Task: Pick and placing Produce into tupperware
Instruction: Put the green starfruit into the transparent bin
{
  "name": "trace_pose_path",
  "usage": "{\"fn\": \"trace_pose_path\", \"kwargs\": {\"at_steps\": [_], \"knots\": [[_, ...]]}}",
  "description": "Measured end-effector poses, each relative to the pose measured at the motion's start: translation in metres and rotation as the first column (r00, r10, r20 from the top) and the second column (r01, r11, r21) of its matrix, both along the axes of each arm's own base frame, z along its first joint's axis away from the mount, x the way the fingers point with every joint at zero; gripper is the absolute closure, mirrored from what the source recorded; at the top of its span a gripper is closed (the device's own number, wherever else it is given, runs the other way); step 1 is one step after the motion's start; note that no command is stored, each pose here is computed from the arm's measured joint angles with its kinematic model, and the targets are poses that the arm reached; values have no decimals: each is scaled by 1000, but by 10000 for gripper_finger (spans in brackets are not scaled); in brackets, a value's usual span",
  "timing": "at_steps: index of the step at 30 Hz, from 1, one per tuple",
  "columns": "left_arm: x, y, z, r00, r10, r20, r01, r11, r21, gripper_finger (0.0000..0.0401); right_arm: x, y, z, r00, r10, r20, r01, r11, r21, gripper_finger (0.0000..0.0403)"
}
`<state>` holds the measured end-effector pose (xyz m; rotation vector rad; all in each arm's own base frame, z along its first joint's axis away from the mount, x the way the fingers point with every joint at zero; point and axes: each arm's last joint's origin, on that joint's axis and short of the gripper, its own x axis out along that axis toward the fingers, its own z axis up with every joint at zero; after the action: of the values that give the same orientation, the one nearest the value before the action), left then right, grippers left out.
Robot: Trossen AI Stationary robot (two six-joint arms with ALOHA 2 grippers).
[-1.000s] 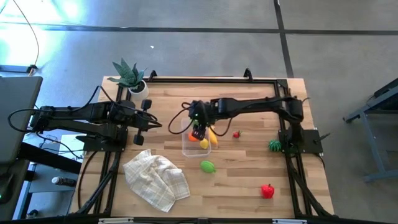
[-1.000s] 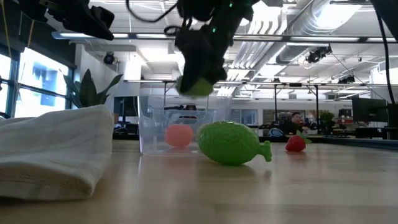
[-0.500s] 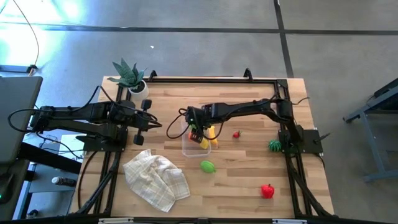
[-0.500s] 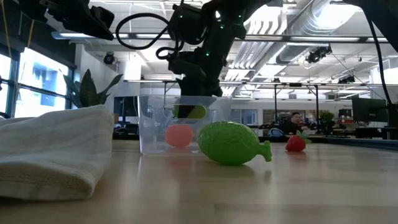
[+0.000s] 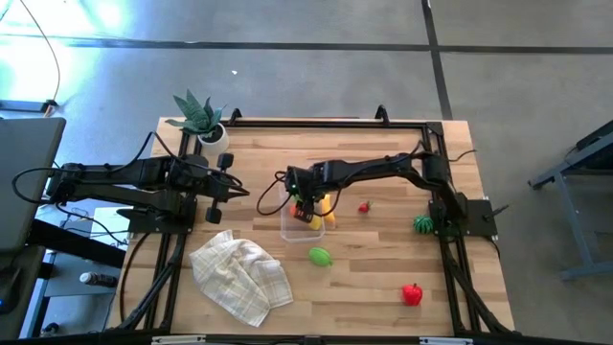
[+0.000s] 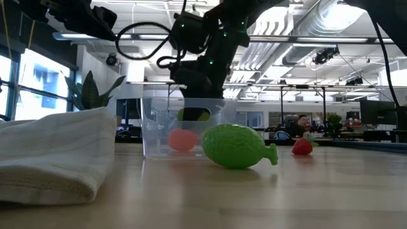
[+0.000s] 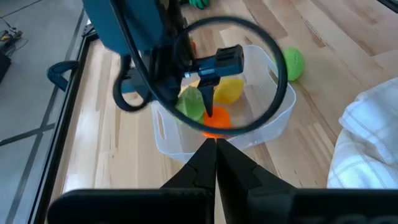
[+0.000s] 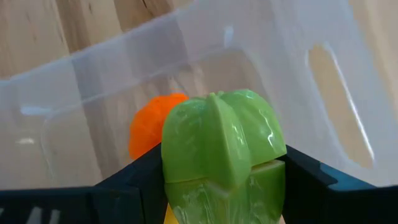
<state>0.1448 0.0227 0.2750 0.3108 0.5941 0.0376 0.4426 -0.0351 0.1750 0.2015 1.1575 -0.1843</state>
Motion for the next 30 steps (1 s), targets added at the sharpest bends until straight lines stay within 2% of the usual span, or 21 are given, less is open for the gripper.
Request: {"fn": "trace_pose_path", "kwargs": {"at_steps": [4,8,11,15,26,30], "knots": [[0,0,0,1000,0,0,0,1000,0,398,4,0,-1,999,-4,34,5,1000,-16,189],[0,0,0,1000,0,0,0,1000,0,398,6,1,-2,998,30,52,-32,999,39,189],[0,0,0,1000,0,0,0,1000,0,398,5,5,-3,993,103,51,-108,989,100,189],[0,0,0,1000,0,0,0,1000,0,398,6,8,-3,992,113,57,-119,988,102,189],[0,0,0,1000,0,0,0,1000,0,398,6,1,-1,997,57,55,-57,998,0,189],[0,0,0,1000,0,0,0,1000,0,398,6,-2,-1,999,-3,53,5,999,-33,189]]}}
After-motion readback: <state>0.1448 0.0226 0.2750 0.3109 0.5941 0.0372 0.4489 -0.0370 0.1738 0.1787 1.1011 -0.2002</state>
